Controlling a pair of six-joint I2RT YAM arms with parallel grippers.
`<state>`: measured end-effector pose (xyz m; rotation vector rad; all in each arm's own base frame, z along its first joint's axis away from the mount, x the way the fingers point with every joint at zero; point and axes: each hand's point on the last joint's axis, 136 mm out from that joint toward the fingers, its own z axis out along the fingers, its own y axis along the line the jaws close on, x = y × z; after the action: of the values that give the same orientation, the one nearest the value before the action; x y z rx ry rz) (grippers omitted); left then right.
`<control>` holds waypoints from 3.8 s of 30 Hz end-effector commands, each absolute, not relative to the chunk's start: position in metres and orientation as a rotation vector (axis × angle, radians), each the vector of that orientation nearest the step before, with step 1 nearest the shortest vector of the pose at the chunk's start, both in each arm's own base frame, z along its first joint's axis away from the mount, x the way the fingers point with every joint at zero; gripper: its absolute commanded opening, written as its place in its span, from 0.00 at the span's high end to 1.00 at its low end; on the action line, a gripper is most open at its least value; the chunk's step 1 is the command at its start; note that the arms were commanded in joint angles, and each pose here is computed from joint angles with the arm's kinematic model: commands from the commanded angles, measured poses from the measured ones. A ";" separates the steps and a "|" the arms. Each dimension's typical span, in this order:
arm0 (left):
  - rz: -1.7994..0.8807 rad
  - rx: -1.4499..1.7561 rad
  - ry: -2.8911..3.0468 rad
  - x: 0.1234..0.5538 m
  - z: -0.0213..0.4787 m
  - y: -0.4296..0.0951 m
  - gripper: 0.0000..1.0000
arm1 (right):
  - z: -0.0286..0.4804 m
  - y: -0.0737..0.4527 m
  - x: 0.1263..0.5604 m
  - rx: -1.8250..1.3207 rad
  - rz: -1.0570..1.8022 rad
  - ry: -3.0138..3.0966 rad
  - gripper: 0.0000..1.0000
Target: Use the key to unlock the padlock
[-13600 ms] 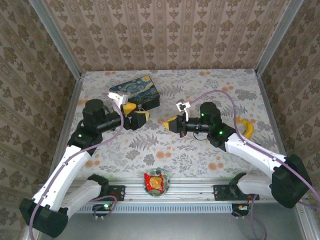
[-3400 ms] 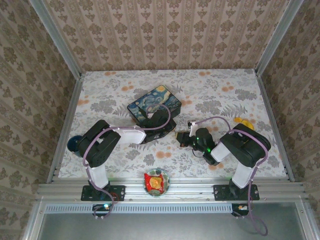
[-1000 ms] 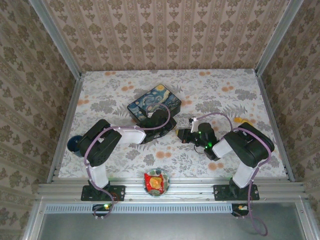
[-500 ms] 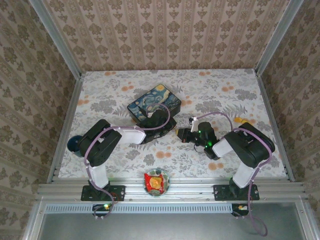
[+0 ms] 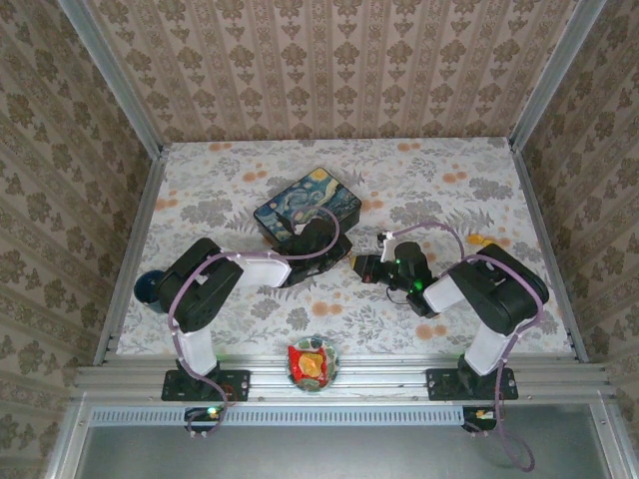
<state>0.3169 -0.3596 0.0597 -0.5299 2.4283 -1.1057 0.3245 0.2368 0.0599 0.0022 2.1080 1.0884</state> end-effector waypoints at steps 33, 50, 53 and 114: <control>-1.157 -0.571 2.663 0.271 0.026 -0.366 1.00 | 0.091 0.230 0.376 0.030 1.107 2.011 1.00; -1.138 -0.764 2.640 0.273 0.012 -0.353 0.96 | 0.070 0.207 0.344 0.095 1.003 2.025 1.00; -1.094 -0.780 2.682 0.268 0.002 -0.349 0.82 | 0.076 0.202 0.343 0.084 0.962 2.031 1.00; -1.825 0.314 1.679 0.268 0.241 -0.391 0.63 | 0.258 0.191 0.325 0.141 1.149 1.709 1.00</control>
<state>0.2712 -0.3891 0.2209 0.2774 1.7579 -1.7718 0.3240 0.1909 0.2308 0.1577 1.7932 1.1148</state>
